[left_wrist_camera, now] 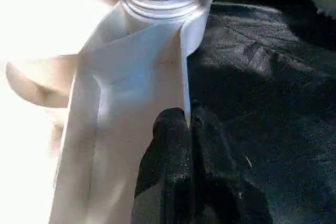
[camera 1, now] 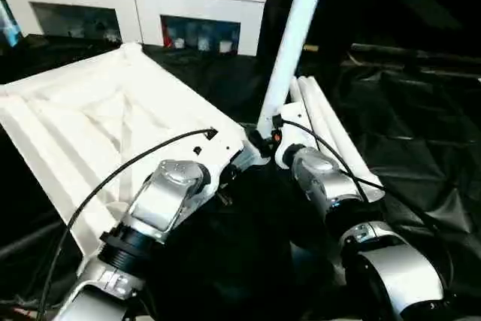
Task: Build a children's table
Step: Rotate leg to tighten
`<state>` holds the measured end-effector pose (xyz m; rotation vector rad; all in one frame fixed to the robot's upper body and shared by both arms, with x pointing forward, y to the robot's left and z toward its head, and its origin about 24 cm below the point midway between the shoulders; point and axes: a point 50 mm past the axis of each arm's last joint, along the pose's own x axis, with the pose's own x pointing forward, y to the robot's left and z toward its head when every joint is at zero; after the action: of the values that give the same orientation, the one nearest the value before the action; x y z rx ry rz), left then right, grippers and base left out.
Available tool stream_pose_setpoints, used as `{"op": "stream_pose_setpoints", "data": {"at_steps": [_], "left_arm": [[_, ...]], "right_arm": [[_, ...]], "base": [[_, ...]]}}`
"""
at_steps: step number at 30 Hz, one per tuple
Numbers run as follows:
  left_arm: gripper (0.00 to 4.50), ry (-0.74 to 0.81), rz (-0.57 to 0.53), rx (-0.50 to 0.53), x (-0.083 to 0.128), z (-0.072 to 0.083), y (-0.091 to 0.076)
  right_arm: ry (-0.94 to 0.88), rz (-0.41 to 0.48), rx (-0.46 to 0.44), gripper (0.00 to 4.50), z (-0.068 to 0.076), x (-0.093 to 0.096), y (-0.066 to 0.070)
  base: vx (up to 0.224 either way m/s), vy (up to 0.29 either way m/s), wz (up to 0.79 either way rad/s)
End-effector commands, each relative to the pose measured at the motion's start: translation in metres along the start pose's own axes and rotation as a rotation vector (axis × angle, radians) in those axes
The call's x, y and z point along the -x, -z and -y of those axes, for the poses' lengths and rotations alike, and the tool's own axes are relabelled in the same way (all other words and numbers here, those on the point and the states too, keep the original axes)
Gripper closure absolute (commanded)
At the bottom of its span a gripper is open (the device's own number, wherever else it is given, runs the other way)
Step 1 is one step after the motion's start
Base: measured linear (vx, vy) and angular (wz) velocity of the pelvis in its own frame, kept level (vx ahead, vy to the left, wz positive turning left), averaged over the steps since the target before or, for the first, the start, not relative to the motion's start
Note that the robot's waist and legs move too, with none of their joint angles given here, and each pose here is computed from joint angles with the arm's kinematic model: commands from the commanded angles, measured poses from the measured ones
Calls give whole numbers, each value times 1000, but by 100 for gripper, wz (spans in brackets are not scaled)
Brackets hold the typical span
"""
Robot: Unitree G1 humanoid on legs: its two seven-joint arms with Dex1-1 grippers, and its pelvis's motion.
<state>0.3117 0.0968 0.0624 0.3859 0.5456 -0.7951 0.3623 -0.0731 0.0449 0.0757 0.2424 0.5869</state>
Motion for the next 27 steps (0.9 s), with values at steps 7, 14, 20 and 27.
{"op": "stream_pose_setpoints", "data": {"at_steps": [7,14,20,27], "left_arm": [[450,231,151,-161,10,15,-18],[450,367,157,-198,22,12,-8],[450,468,154,-221,33,10,1],[450,515,122,-228,40,7,14]], "right_arm": [[-213,-58,51,50,1,16,10],[-489,-141,135,50,6,47,12],[-580,-151,132,66,6,61,10],[-638,-164,121,132,2,68,11]], "base": [[0,0,0],[0,0,0],[0,0,0],[0,0,0]]}}
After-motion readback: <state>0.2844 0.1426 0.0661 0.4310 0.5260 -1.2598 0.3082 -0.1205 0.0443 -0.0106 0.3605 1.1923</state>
